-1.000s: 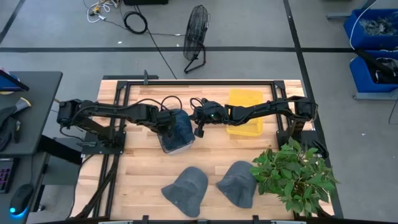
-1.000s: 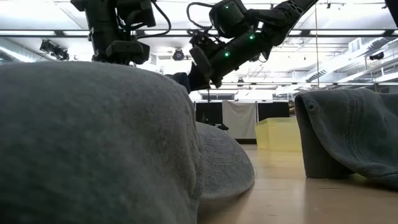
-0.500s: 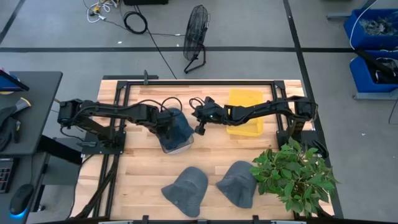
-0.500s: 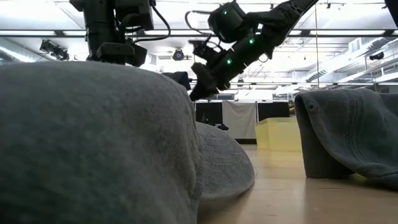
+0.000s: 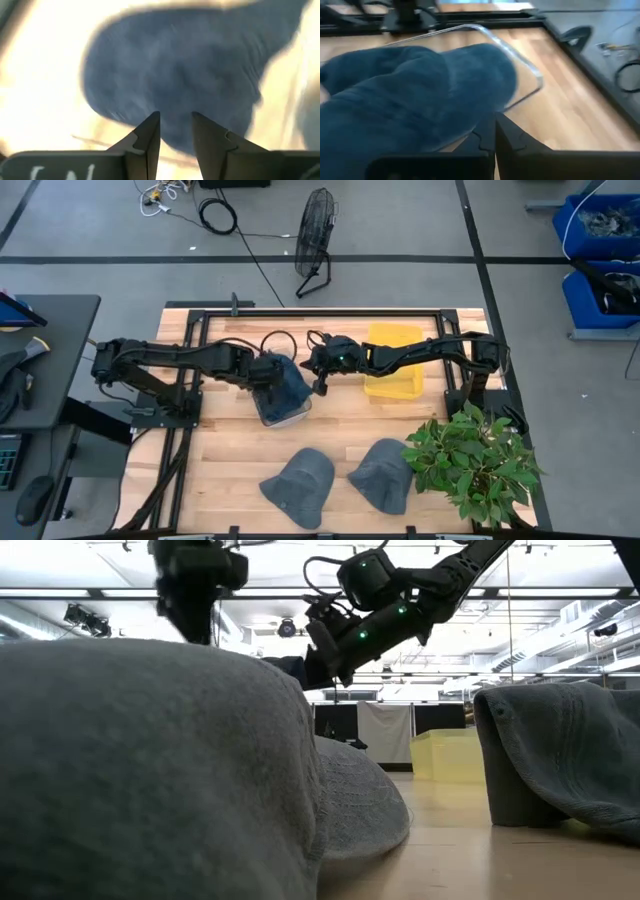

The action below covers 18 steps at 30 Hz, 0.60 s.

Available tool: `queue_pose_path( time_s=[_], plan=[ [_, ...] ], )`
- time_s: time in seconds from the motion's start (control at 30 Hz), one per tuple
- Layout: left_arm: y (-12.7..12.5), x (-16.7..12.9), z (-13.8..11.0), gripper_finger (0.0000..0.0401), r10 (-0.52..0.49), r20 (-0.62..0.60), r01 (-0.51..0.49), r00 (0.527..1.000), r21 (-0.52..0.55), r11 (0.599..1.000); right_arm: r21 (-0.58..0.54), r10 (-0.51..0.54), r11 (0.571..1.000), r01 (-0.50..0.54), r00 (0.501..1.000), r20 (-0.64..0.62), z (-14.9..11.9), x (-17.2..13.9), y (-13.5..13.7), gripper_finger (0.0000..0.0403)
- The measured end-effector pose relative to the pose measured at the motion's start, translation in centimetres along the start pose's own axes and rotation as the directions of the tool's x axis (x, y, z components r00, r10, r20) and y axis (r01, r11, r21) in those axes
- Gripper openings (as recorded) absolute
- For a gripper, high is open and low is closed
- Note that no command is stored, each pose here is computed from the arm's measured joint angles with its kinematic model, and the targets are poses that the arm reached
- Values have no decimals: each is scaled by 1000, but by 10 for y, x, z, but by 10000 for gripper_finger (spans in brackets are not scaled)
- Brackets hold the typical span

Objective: Pick & Place hat
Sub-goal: Put the blue cap into the transparent bin

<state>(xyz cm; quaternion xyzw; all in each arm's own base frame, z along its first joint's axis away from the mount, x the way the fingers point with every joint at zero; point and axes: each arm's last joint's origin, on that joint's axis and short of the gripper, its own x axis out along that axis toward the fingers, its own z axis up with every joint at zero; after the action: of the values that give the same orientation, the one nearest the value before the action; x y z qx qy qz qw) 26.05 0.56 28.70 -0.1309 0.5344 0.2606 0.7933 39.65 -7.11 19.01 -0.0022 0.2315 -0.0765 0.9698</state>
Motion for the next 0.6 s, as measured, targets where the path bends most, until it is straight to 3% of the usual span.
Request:
queue_pose_path(
  time_s=[0.13,0.37,0.47,0.6],
  plan=[
    [7,2,12,104,128,135,-122,983,-55,991,-14,97,995,-97,995,-33,-3,0,7,0],
    [18,28,31,84,184,126,-173,975,-89,981,-135,159,978,-157,987,1,1,-1,28,0],
    [18,41,34,72,181,85,-174,980,-84,981,-153,155,976,-153,988,2,1,-1,30,0],
    [11,49,33,50,149,44,-147,988,-26,989,-145,45,988,-49,999,-27,-2,0,24,0]
  ],
)
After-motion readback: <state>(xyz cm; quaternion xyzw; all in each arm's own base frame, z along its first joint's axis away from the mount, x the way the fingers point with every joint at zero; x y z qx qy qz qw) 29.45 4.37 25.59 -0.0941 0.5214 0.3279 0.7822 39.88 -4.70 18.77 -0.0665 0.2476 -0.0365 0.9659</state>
